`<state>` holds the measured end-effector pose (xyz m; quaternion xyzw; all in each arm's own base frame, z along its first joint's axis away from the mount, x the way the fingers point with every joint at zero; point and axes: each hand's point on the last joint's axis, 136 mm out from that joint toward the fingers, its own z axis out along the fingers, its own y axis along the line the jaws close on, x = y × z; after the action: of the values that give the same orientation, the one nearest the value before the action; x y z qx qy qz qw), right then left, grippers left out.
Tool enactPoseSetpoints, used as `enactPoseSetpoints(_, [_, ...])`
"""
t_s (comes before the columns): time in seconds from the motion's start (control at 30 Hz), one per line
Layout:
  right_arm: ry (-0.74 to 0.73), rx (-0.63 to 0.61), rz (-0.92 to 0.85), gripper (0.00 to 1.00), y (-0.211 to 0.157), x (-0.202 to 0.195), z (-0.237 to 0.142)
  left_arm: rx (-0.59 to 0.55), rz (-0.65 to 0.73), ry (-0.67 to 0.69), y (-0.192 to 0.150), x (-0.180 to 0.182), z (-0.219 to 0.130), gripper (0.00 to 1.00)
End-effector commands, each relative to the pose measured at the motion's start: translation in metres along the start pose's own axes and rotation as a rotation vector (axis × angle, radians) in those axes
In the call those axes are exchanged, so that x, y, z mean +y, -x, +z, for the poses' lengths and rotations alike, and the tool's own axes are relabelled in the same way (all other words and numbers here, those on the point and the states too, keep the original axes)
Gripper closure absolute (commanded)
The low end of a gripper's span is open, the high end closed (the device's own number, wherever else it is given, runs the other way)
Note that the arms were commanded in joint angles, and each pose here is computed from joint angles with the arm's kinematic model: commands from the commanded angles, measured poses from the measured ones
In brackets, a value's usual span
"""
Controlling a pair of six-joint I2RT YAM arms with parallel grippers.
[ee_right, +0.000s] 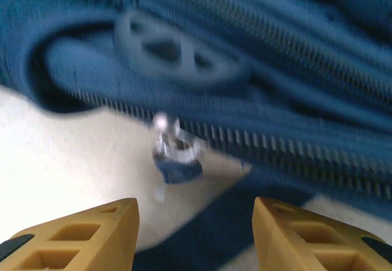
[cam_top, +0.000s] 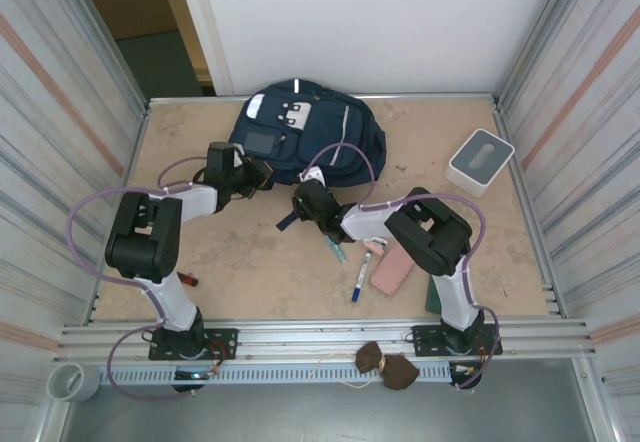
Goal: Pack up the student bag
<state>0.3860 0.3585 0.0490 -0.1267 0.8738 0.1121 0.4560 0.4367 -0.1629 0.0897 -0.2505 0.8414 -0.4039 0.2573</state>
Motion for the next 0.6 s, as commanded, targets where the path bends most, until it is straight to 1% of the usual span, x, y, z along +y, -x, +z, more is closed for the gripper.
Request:
enactPoseSetpoints(0.0, [-0.007, -0.085, 0.092, 0.51, 0.025, 0.002, 0.008, 0.06, 0.086, -0.147, -0.014, -0.05, -0.015, 1.0])
enactPoseSetpoints(0.1, [-0.007, -0.099, 0.092, 0.56, 0.029, 0.004, 0.011, 0.06, 0.084, -0.143, -0.014, -0.048, -0.014, 1.0])
enactPoseSetpoints(0.17, [-0.011, -0.107, 0.087, 0.66, 0.032, 0.004, 0.011, 0.06, 0.083, -0.14, -0.014, -0.047, -0.014, 1.0])
enactPoseSetpoints(0.2, [-0.02, -0.11, 0.084, 0.72, 0.032, 0.003, 0.009, 0.061, 0.083, -0.14, -0.014, -0.046, -0.013, 1.0])
enactPoseSetpoints(0.3, [-0.067, -0.1, 0.076, 0.88, 0.03, -0.009, 0.004, 0.061, 0.083, -0.136, -0.013, -0.043, -0.013, 1.0])
enactPoseSetpoints(0.4, [-0.098, -0.078, 0.066, 0.99, 0.024, -0.022, -0.006, 0.051, 0.088, -0.128, -0.008, -0.039, -0.016, 1.0])
enactPoseSetpoints(0.57, [-0.131, -0.031, 0.072, 1.0, 0.01, -0.054, -0.027, 0.034, 0.134, -0.087, 0.006, -0.025, -0.022, 1.0])
